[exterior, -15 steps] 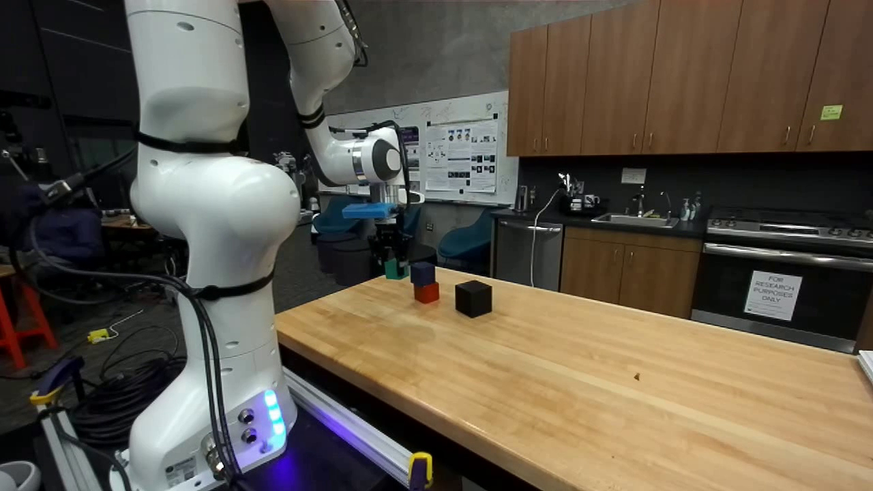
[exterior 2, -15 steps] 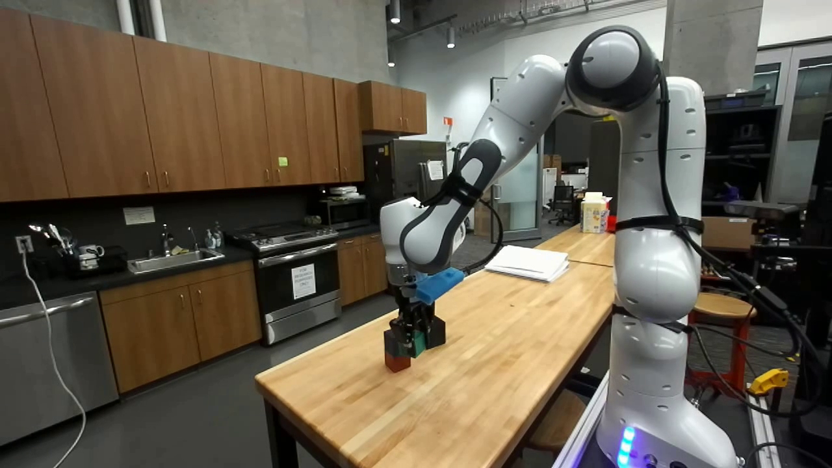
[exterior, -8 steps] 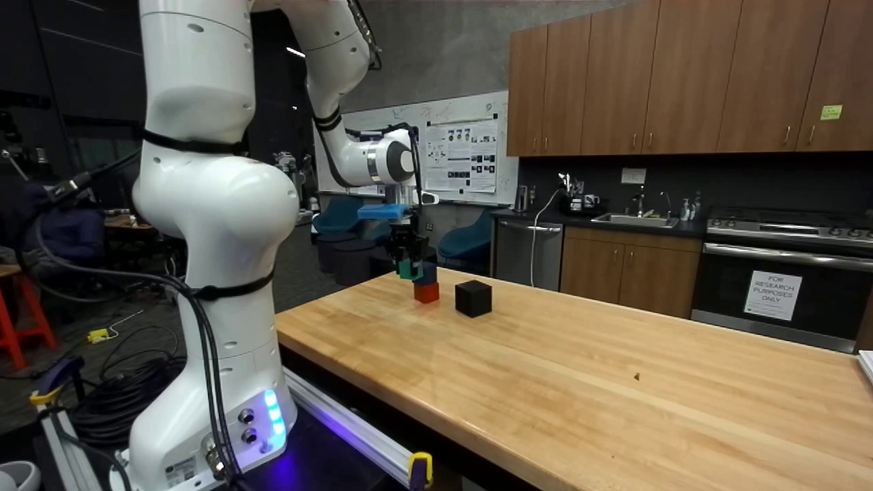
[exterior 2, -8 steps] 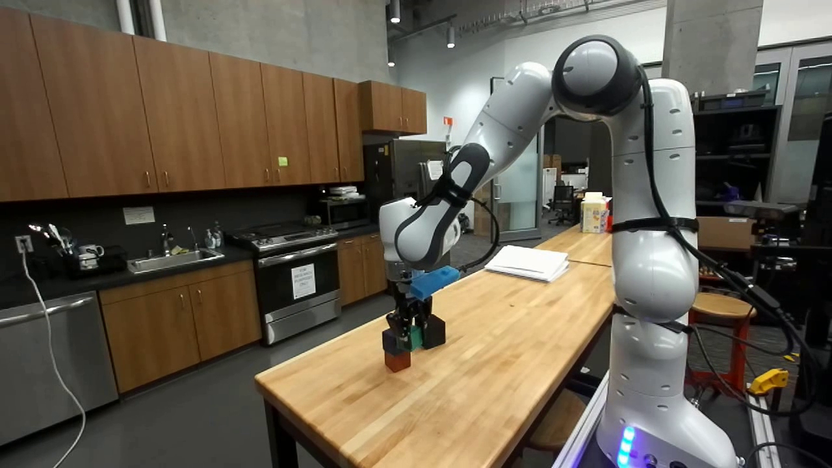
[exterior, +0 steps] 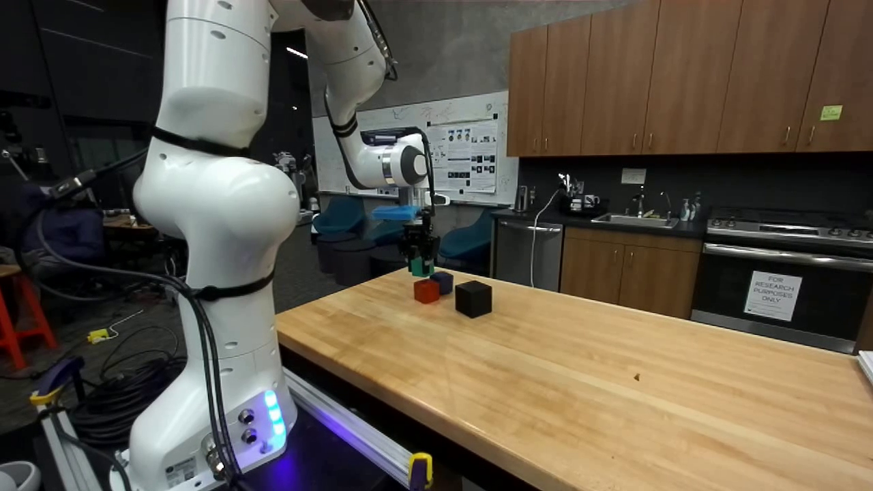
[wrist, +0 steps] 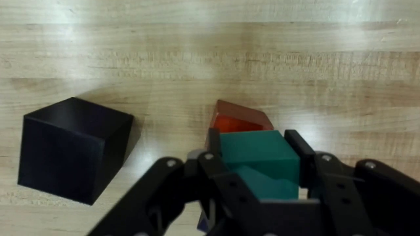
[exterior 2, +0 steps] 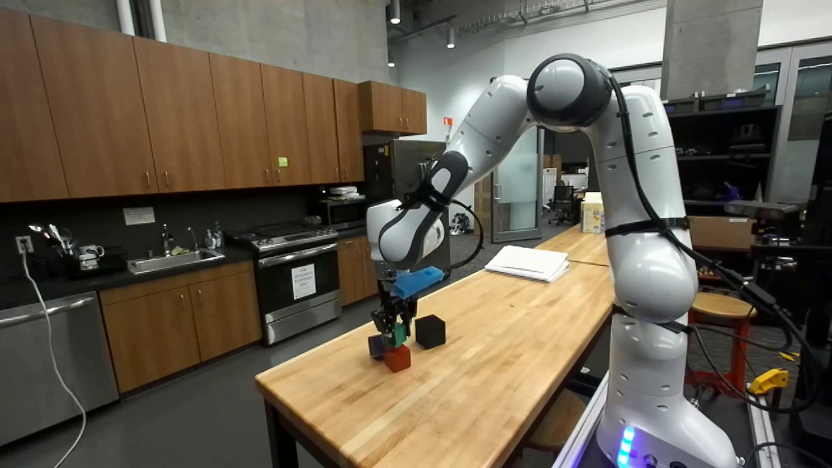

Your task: Put the blocks on the stack on the table

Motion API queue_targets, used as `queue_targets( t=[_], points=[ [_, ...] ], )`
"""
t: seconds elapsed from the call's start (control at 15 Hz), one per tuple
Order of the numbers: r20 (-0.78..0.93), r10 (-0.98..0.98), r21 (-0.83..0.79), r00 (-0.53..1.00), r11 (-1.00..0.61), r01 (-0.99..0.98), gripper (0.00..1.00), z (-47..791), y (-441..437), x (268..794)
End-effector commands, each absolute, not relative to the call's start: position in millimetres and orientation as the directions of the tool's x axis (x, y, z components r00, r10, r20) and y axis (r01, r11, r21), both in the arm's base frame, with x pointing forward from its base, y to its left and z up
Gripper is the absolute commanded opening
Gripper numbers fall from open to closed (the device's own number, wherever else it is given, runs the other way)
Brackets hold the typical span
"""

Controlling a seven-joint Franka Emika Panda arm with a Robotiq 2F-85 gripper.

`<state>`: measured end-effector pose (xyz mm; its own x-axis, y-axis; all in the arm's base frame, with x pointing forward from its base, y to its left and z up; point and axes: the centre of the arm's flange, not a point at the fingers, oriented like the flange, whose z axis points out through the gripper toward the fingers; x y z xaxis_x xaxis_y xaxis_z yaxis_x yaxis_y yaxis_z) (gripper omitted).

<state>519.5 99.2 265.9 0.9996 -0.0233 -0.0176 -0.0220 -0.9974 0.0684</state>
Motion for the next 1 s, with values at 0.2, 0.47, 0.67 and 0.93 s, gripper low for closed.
queue_targets(
  t=[0.2, 0.47, 0.67, 0.93],
  points=[
    [-0.014, -0.046, 0.089, 0.999, -0.995, -0.045, 0.25, 269.0, 97.4, 548.9],
    [-0.031, -0.084, 0.085, 0.996, -0.993, -0.081, 0.25, 266.3, 94.3, 547.7],
    [-0.053, -0.110, 0.075, 0.992, -0.992, -0.106, 0.25, 262.7, 94.8, 541.4],
    [-0.073, -0.180, 0.065, 0.981, -0.982, -0.175, 0.25, 256.4, 97.1, 538.3]
  ],
)
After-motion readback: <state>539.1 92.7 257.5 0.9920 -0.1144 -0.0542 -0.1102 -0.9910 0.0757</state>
